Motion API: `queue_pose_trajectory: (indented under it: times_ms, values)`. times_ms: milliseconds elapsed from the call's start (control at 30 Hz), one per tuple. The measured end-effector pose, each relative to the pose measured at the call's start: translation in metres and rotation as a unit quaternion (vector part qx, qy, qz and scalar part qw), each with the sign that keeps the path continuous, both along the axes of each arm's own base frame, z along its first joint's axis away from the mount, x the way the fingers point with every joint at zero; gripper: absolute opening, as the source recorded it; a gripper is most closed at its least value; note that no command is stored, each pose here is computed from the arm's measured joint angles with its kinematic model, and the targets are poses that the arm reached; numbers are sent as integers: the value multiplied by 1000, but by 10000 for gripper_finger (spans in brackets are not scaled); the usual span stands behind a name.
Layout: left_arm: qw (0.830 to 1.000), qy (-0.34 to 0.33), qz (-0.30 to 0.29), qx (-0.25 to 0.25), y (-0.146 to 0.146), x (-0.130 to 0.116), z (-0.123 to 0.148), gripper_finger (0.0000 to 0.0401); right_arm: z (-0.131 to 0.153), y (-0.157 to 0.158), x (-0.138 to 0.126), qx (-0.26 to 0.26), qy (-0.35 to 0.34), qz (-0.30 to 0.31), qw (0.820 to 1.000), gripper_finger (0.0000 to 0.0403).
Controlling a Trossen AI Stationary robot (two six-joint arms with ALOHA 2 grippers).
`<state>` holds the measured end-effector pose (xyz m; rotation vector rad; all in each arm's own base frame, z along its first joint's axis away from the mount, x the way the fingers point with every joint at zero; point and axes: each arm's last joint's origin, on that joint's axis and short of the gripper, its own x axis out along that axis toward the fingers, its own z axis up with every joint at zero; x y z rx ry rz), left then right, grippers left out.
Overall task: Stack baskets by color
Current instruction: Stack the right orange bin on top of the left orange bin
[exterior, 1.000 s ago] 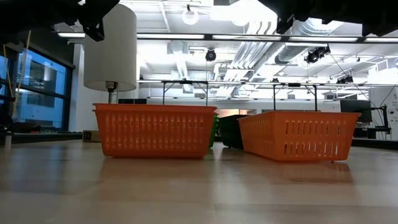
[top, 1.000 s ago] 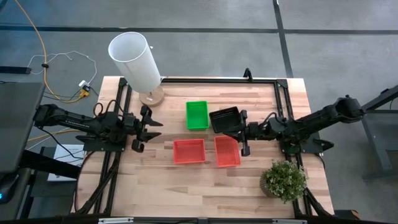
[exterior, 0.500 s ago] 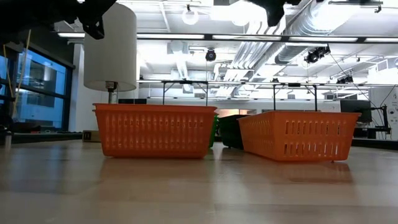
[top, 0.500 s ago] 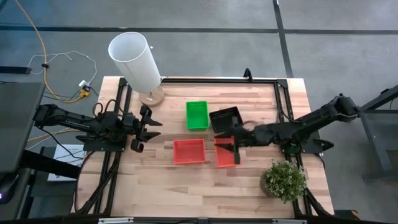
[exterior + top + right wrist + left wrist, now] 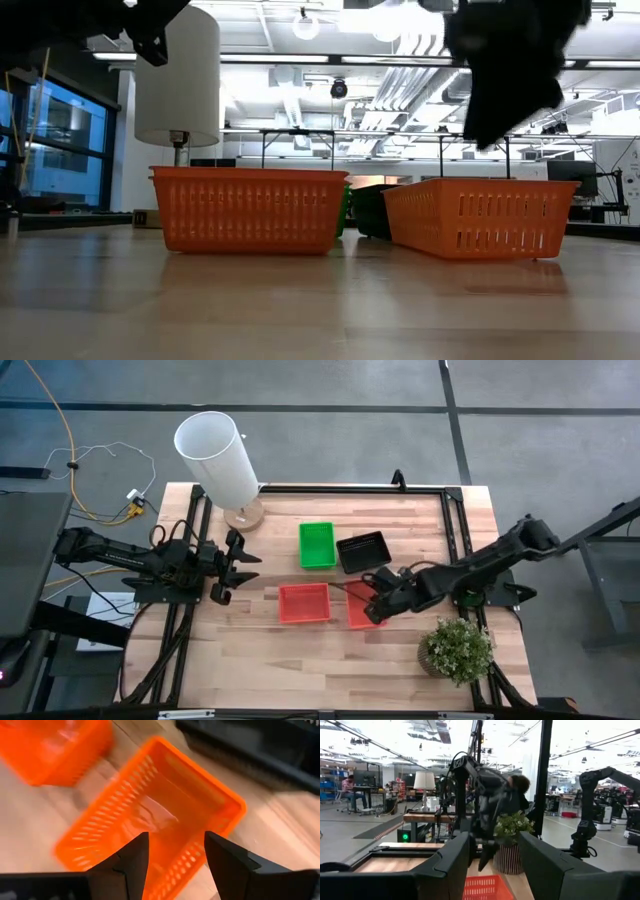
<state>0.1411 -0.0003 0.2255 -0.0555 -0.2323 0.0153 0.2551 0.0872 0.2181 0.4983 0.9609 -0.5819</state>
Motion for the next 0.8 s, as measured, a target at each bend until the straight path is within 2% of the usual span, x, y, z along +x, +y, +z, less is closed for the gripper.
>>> queue_pose_trajectory:
  times_ms: [167, 400, 567, 800]
  values:
    - [1000, 5, -2, -9, 0, 0, -1, 158, -27, -1, 1, 13, 37, -45, 998, 179]
    - [1000, 7, -2, -10, 0, 0, -1, 158, -47, 1, 5, 8, 60, -77, 995, 179]
    - [1000, 7, -3, -12, 0, 0, -1, 158, -48, 2, 7, 10, 58, -67, 996, 179]
    - [1000, 7, -3, -12, 0, 0, -1, 158, -36, 1, 5, 20, 38, -56, 997, 179]
